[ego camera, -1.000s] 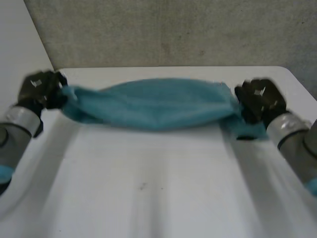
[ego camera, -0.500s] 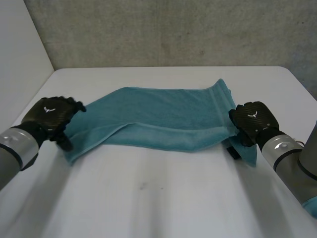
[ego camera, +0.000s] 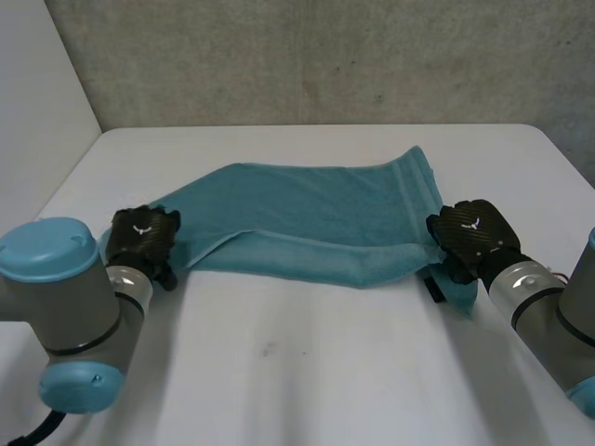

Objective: Fold the laundry

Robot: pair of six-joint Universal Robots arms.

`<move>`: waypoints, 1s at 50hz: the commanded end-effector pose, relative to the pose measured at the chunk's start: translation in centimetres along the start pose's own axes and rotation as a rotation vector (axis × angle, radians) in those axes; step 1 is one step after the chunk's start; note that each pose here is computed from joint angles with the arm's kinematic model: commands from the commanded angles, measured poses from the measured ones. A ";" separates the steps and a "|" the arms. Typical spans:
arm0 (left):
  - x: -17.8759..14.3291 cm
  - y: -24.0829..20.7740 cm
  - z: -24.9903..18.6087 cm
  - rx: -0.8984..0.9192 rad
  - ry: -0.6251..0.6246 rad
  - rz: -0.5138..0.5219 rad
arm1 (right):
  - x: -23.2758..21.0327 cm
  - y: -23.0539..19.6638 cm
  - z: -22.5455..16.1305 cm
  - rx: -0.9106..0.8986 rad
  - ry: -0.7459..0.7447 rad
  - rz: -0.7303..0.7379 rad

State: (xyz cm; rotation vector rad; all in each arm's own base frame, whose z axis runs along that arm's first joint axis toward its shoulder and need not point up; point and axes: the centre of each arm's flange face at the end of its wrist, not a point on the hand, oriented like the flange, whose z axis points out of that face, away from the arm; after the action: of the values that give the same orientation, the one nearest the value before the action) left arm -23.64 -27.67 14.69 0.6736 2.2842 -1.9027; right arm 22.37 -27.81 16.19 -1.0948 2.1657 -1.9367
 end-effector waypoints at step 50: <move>-9.2 -3.9 -5.9 -0.116 0.060 0.148 | 4.0 -5.1 -6.0 -0.390 -0.183 -0.364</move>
State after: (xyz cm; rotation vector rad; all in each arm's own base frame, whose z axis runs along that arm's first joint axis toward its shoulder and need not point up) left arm -15.82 -25.08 25.28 0.7945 2.1696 -1.8531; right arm 18.83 -24.44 27.08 -1.5738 2.4217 -1.6679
